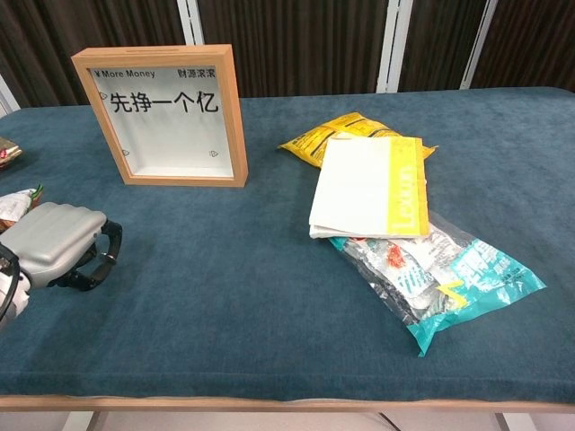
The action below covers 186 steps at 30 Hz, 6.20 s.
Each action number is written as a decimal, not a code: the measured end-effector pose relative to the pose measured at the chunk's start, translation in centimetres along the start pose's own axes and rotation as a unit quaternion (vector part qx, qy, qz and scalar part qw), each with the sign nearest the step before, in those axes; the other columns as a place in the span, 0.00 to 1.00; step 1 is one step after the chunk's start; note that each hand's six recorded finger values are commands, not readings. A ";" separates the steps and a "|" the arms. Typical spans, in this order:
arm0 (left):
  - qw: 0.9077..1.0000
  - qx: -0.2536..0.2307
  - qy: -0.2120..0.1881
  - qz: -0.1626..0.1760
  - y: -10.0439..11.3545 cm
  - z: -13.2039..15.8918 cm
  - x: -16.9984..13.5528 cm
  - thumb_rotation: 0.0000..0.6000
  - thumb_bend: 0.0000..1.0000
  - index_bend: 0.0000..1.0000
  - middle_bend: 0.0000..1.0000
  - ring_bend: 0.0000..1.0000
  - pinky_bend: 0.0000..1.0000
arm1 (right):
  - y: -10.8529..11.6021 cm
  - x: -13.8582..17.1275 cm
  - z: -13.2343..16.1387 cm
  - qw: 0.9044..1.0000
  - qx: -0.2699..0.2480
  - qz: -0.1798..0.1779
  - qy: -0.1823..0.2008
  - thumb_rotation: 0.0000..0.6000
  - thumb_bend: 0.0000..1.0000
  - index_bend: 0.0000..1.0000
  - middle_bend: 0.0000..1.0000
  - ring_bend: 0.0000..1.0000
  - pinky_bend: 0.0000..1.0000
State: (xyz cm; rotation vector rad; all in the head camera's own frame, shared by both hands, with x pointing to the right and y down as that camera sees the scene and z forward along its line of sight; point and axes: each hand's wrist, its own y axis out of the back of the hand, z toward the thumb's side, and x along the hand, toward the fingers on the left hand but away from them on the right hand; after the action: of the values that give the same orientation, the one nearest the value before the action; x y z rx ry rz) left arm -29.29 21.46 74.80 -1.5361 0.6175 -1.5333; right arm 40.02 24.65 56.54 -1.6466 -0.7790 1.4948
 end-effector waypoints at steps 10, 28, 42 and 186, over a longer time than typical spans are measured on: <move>0.997 -0.074 -0.022 0.023 2.6 0.4 -0.2 1.00 0.71 0.65 1.00 1.00 1.00 | 0.0 0.0 0.1 1.000 -0.001 0.001 0.001 1.00 0.17 0.00 0.00 0.00 0.00; 0.968 -0.240 0.001 0.069 18.1 -3.5 5.7 1.00 0.69 0.66 1.00 1.00 1.00 | -0.1 -0.5 -0.6 1.000 -0.012 0.015 -0.003 1.00 0.17 0.00 0.00 0.00 0.00; 0.970 -0.231 0.022 0.071 26.6 -2.9 11.5 1.00 0.69 0.66 1.00 1.00 1.00 | 0.5 -1.0 -1.7 0.999 -0.028 0.013 -0.021 1.00 0.17 0.00 0.00 0.00 0.00; 0.983 -0.096 -0.050 0.147 29.1 -2.5 10.4 1.00 0.40 0.17 0.93 0.89 1.00 | 1.2 -0.8 -2.6 0.999 -0.038 0.007 -0.033 1.00 0.17 0.00 0.00 0.00 0.00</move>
State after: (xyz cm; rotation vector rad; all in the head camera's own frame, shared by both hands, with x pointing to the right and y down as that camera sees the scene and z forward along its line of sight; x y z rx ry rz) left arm -23.98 -2.57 56.02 -1.5726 0.9108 -1.1947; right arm 42.42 23.03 55.95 -1.6682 -0.8724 1.5535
